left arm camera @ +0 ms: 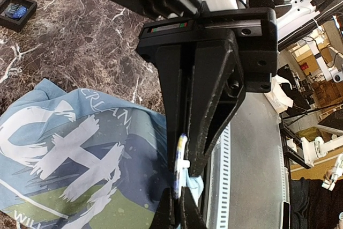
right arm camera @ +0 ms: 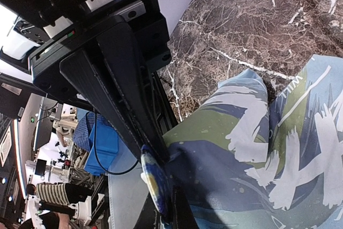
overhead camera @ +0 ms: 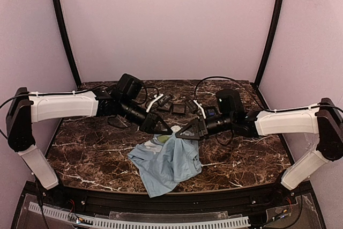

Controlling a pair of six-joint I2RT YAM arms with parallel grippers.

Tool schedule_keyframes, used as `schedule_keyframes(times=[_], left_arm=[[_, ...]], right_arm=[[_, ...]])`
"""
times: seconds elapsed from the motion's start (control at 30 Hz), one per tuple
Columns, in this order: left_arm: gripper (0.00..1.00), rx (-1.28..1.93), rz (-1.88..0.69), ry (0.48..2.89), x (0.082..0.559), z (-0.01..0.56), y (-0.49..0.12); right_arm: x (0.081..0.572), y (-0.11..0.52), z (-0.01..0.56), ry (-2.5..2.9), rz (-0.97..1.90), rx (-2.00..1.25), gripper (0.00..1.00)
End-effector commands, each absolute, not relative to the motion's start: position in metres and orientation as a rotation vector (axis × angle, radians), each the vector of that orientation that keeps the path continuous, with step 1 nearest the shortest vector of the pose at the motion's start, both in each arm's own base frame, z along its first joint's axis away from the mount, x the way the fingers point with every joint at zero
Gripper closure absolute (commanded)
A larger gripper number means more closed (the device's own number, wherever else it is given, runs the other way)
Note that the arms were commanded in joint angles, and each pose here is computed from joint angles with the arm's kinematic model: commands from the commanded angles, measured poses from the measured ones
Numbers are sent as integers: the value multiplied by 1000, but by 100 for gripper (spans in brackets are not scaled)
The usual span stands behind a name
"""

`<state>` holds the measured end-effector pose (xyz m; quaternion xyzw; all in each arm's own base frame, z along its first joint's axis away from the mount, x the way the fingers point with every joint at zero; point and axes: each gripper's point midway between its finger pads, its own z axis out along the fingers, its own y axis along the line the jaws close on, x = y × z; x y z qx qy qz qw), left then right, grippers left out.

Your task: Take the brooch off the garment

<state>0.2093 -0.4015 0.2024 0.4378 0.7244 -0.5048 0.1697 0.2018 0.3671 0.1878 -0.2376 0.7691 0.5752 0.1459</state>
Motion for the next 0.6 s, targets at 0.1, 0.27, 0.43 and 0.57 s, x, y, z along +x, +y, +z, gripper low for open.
schedule_keyframes(times=[0.1, 0.27, 0.43, 0.57], left_arm=[[99, 1356, -1529, 1893, 178, 240, -405], [99, 1299, -1427, 2004, 197, 221, -404], [99, 1252, -1391, 2054, 209, 214, -402], [99, 1255, -1402, 2044, 208, 215, -402]], right_arm=[[237, 342, 153, 2367, 1400, -537, 92], [229, 340, 187, 2231, 1410, -664, 79], [214, 336, 214, 2125, 1444, -762, 62], [214, 333, 222, 2083, 1438, -743, 53]])
